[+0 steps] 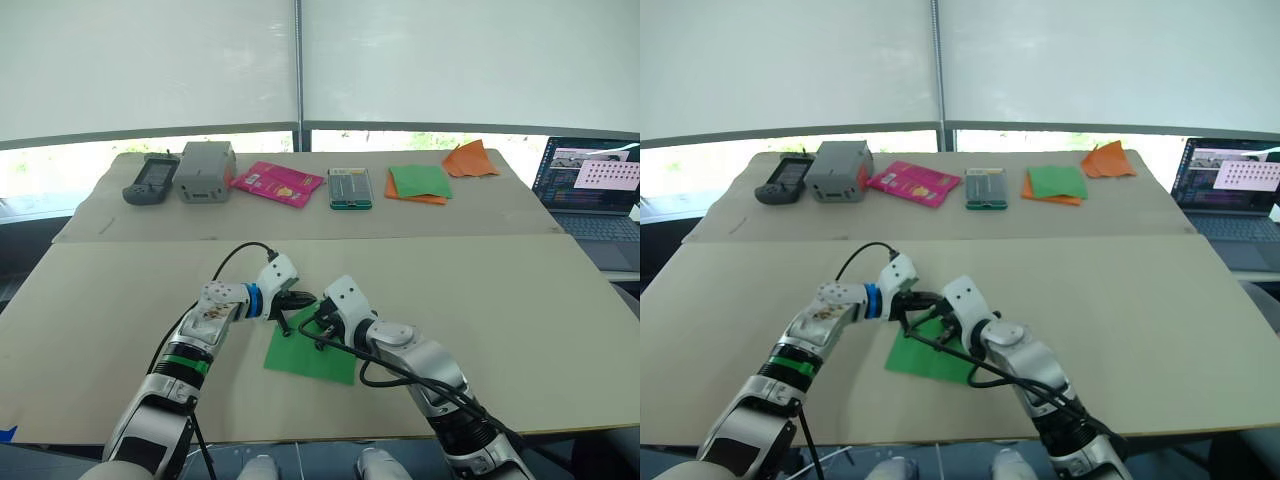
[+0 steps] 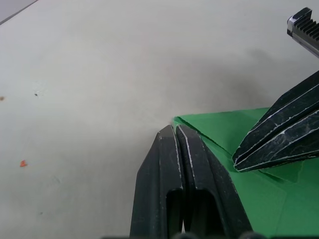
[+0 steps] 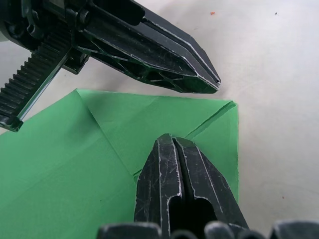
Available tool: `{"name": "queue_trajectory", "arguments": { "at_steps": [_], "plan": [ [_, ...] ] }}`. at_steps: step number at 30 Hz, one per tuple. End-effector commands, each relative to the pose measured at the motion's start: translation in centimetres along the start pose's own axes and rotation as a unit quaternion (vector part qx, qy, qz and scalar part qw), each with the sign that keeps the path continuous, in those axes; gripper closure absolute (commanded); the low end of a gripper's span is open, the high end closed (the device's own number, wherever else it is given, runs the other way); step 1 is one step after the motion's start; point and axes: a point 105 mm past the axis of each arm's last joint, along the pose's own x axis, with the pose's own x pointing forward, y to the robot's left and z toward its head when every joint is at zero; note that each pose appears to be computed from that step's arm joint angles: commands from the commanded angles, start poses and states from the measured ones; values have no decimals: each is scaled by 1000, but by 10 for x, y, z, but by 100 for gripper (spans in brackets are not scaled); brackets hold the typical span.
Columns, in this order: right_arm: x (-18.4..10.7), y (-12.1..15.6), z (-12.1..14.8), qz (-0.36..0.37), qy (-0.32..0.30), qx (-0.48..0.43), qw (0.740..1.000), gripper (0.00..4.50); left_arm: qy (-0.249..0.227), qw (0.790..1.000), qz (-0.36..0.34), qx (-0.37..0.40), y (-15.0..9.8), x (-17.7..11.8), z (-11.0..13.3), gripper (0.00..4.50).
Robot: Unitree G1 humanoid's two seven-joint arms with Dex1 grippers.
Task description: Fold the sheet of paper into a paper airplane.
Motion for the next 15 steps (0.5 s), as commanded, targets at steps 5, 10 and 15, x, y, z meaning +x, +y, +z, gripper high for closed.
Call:
{"name": "queue_trajectory", "arguments": {
  "at_steps": [5,10,15],
  "plan": [
    [2,-2,-38,-8,73,17,997,450,-1,1000,-5,24,-3,10,6,442],
    [1,-2,-36,-12,71,18,997,450,27,999,-2,27,-2,10,-8,442],
    [0,-3,-32,-13,66,19,998,450,72,997,10,21,2,7,-29,442]
  ]
}}
